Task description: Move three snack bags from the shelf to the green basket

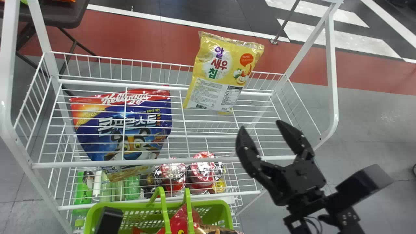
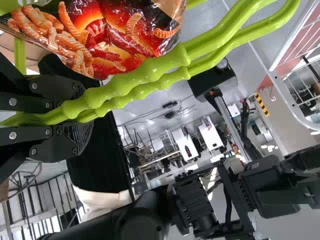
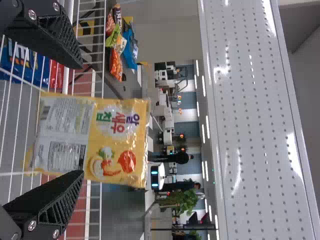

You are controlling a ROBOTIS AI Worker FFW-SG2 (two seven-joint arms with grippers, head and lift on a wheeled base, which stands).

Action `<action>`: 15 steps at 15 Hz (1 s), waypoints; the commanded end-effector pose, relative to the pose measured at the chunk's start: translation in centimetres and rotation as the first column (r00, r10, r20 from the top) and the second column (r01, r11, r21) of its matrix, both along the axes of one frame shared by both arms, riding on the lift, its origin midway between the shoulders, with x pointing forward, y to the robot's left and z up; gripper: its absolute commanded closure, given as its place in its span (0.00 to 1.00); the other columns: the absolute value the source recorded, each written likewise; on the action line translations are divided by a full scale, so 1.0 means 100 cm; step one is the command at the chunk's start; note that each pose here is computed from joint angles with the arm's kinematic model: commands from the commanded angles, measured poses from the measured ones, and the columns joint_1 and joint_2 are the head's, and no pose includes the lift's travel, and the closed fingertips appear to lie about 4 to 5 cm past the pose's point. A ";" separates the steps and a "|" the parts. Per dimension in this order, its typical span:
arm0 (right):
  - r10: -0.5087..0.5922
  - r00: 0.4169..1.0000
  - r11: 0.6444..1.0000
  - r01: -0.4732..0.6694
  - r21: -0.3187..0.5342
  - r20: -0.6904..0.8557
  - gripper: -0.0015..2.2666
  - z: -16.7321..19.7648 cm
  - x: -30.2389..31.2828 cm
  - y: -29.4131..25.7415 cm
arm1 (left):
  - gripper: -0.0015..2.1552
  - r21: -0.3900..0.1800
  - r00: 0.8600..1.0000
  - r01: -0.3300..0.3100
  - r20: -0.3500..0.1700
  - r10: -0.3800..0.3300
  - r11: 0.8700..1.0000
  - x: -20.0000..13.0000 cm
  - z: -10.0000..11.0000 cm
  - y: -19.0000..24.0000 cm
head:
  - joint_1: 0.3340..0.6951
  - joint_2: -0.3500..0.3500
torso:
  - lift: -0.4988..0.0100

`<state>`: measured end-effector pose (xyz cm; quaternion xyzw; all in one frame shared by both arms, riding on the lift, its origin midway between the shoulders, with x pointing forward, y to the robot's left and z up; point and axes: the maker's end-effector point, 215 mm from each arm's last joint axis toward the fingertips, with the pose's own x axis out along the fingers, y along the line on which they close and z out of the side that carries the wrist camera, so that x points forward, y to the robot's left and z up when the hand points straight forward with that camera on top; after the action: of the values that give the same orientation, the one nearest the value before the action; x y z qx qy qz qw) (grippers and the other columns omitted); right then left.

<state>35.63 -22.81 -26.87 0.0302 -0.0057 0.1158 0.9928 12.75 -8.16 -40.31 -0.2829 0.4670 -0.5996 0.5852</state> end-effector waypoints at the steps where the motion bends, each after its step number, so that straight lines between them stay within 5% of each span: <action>1: 0.040 0.999 0.999 -0.039 0.007 -0.014 0.03 -0.002 -0.003 0.028 | 0.68 0.001 1.000 0.002 -0.001 -0.002 1.000 -0.001 0.000 0.000 | 1.00 0.00 | 0.89; 15: 0.011 0.999 1.000 -0.010 0.016 -0.045 0.03 -0.007 -0.001 0.032 | 0.68 0.002 1.000 0.003 -0.002 -0.003 1.000 -0.003 0.000 0.002 | 1.00 0.00 | 0.89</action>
<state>35.51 -19.66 -27.45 0.0399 0.0138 0.1211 0.9917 12.52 -8.04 -40.34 -0.2821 0.4683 -0.6000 0.5841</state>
